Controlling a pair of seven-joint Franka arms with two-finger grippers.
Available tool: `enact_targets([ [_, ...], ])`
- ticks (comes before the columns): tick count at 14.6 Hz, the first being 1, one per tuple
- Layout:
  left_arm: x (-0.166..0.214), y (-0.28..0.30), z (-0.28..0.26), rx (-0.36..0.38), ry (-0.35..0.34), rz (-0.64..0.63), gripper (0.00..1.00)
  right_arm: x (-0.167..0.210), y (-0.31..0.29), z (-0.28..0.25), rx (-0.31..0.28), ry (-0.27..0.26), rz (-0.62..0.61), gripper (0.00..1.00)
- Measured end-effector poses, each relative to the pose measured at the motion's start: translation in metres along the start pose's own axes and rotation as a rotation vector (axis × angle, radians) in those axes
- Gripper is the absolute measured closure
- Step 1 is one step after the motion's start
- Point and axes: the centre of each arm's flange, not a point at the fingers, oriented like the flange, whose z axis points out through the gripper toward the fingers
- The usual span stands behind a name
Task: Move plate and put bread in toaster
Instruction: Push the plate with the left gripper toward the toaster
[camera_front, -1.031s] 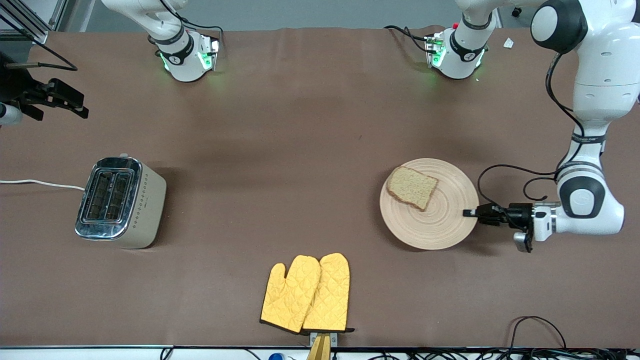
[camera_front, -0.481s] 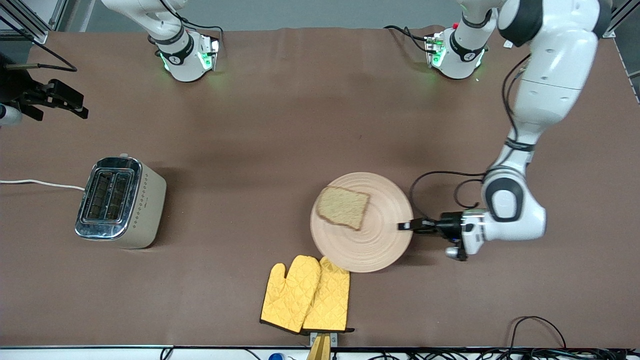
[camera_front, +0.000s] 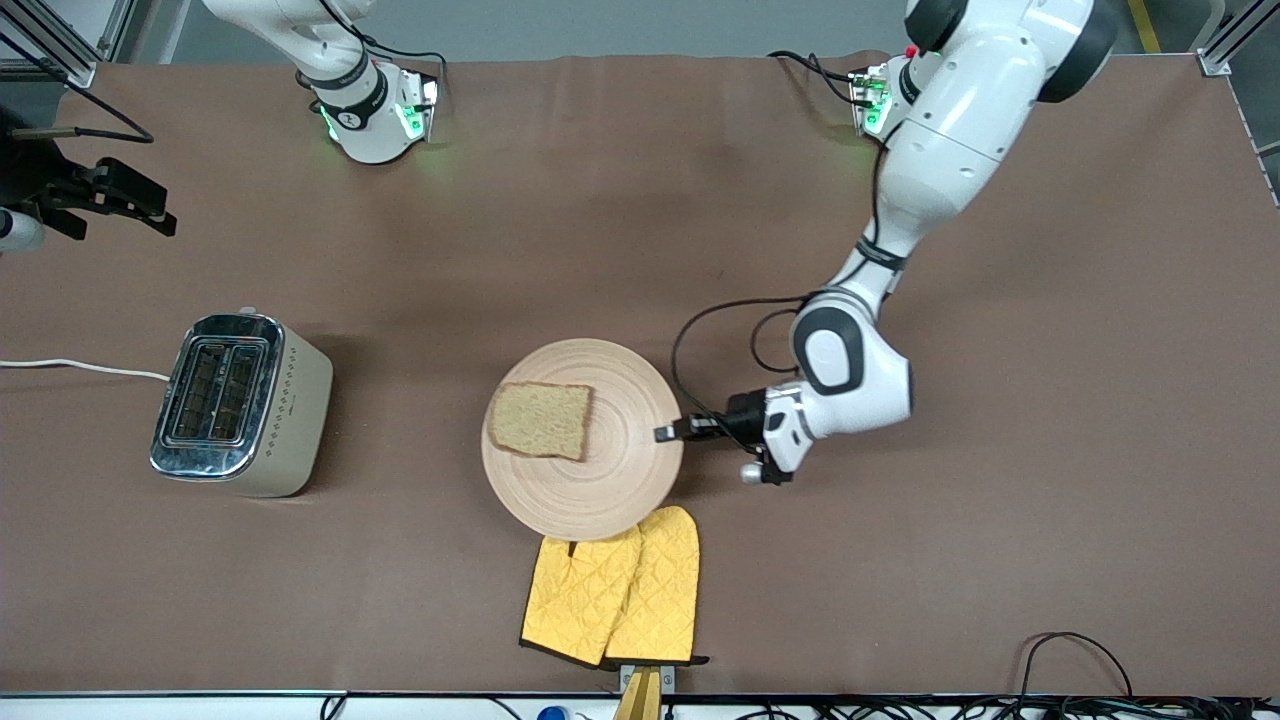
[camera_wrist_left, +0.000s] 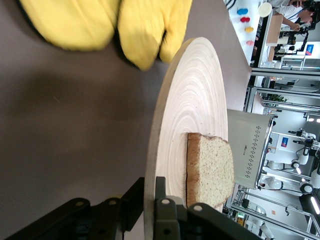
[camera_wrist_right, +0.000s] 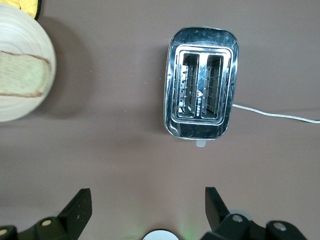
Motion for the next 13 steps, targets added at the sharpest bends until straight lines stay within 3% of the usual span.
enact_targets([
  [4, -0.033, 0.012, 0.045, 0.003, -0.022, 0.021, 0.87, -0.001, 0.004, 0.001, 0.001, -0.007, 0.008, 0.00],
  [9, -0.047, -0.006, 0.082, 0.032, -0.030, 0.127, 0.87, -0.001, 0.004, 0.001, 0.001, -0.009, 0.008, 0.00],
  [13, -0.055, -0.014, 0.097, 0.034, -0.036, 0.136, 0.87, 0.000, 0.003, 0.002, -0.007, -0.010, 0.005, 0.00],
])
